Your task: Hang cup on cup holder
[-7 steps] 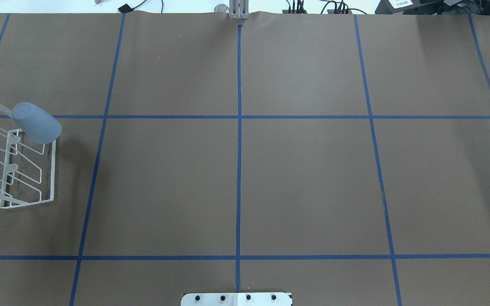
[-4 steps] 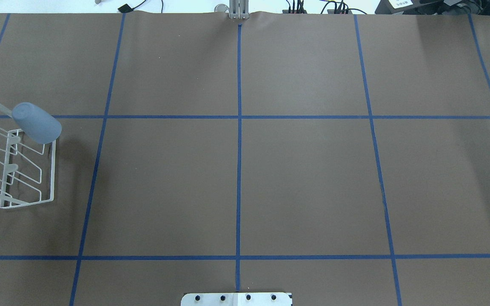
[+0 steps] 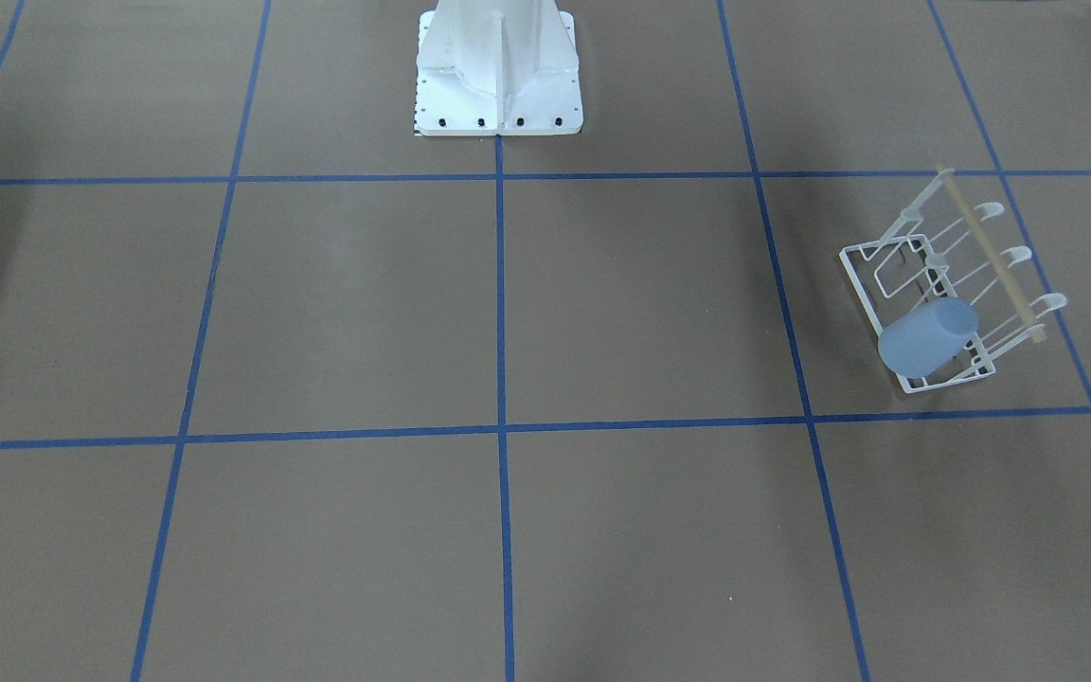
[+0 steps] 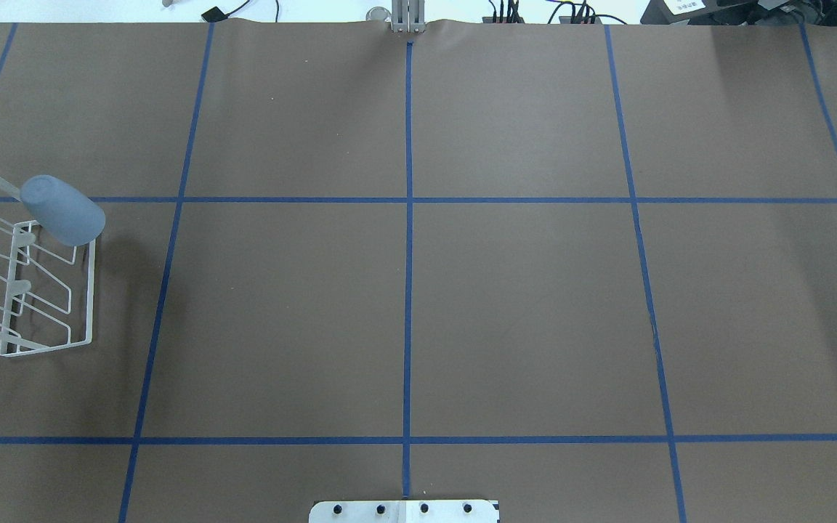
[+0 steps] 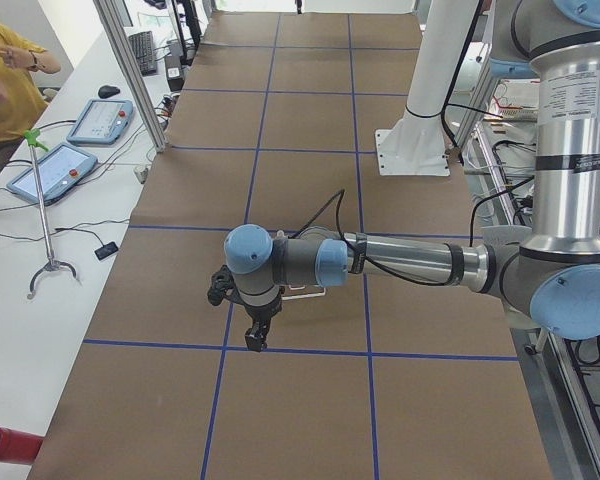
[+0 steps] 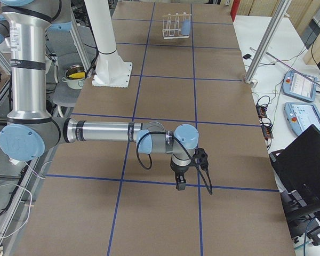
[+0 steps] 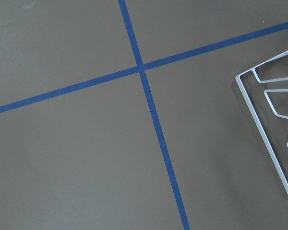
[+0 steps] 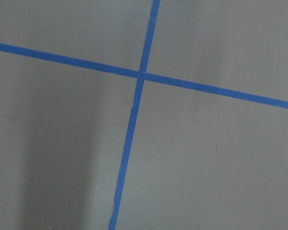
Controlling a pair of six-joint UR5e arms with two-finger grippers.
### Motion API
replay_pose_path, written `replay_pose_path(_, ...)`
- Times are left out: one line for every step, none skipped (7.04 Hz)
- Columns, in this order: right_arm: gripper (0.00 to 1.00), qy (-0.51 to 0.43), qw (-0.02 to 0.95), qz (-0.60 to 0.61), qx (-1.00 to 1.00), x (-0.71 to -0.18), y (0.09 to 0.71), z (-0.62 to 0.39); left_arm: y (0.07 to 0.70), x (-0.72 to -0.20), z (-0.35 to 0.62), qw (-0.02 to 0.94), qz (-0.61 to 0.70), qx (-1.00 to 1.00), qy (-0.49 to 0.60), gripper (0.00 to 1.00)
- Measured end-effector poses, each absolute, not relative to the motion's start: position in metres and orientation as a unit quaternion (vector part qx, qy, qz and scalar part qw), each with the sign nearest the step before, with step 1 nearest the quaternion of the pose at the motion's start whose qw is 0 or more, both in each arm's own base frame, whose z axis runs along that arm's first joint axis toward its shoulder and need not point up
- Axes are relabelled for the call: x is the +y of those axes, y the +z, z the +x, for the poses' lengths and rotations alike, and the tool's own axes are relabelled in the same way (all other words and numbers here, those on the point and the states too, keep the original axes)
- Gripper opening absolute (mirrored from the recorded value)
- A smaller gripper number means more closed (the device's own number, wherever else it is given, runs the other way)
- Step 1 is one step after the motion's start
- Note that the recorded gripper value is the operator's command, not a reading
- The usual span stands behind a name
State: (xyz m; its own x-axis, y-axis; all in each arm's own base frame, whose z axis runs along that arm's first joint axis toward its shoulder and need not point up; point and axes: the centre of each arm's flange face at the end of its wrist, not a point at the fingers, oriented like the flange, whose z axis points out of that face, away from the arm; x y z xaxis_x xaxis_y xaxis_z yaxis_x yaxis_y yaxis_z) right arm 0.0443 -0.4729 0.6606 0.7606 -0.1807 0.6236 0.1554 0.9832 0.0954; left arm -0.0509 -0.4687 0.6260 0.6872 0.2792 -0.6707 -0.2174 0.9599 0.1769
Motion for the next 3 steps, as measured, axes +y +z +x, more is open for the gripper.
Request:
replay_pose_path(1.00, -0.089, 0.938, 0.018, -0.334, -0.4714, 0.6614, 0.0444, 0.6259, -0.4685, -0.0508, 0.918, 0.042, 0.372, 0.135, 0.99)
replay_pose_path(1.00, -0.089, 0.938, 0.017, -0.334, -0.4694, 0.6624, 0.0445, 0.6258, -0.4684, -0.0508, 0.918, 0.042, 0.372, 0.135, 0.99)
replay_pose_path(1.00, -0.089, 0.938, 0.017, -0.334, -0.4670, 0.6632, 0.0447, 0.6255, -0.4685, -0.0509, 0.918, 0.042, 0.372, 0.136, 0.99)
